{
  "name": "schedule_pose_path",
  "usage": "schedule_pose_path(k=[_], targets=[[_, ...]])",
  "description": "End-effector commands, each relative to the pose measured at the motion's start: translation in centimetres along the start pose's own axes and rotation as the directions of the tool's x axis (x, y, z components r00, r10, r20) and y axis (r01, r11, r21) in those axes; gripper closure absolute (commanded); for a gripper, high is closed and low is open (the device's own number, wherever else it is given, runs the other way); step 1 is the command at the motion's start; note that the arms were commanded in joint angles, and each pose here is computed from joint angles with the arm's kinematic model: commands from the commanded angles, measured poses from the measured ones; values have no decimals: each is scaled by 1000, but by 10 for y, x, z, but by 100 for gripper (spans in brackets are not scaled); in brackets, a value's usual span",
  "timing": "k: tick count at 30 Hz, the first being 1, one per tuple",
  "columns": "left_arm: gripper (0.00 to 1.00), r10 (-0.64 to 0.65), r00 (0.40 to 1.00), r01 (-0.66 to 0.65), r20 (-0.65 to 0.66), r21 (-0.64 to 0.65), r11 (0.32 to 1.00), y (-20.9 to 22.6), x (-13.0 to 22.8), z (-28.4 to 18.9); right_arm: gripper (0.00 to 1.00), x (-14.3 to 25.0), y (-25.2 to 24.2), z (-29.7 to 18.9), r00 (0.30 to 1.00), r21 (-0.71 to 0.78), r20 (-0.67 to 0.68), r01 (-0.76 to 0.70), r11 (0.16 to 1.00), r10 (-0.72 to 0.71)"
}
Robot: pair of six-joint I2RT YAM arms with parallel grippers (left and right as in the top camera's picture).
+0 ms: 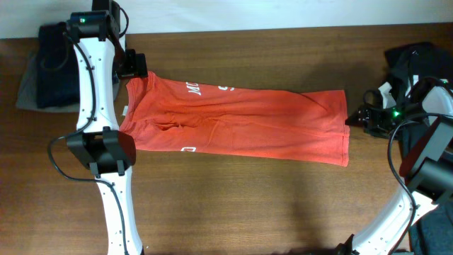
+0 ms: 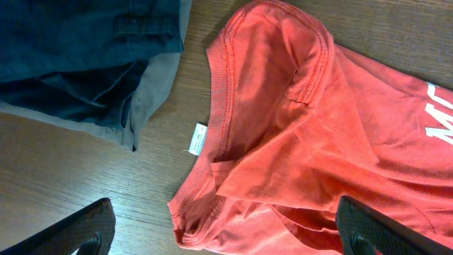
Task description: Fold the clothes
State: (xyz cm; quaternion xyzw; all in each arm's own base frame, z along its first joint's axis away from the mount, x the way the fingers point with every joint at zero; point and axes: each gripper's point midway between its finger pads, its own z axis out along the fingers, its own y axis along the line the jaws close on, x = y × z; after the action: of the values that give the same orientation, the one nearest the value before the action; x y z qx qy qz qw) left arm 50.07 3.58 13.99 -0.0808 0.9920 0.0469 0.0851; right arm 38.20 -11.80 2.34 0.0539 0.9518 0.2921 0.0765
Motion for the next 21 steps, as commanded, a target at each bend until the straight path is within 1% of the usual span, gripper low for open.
schedule_pose_path(k=[1, 8, 12, 13, 18, 21], targets=[[1, -11, 1000, 10, 25, 15, 1000, -2, -2, -11, 1, 7, 4, 31, 997, -28, -72, 19, 999, -20], [1, -11, 1000, 10, 25, 15, 1000, -2, -2, -11, 1, 23, 20, 64, 987, -42, -150, 55, 998, -60], [1, -10, 1000, 10, 25, 15, 1000, -2, -2, -11, 0, 33, 20, 77, 984, -47, -165, 59, 997, -66], [1, -10, 1000, 10, 25, 15, 1000, -2, -2, -11, 2, 35, 20, 79, 984, -48, -167, 57, 997, -64], [1, -10, 1000, 10, 25, 15, 1000, -2, -2, -11, 24, 38, 19, 82, 984, -48, -171, 47, 998, -54], [1, -10, 1000, 10, 25, 15, 1000, -2, -2, -11, 24, 38, 17, 81, 984, -31, -177, 27, 999, -32]])
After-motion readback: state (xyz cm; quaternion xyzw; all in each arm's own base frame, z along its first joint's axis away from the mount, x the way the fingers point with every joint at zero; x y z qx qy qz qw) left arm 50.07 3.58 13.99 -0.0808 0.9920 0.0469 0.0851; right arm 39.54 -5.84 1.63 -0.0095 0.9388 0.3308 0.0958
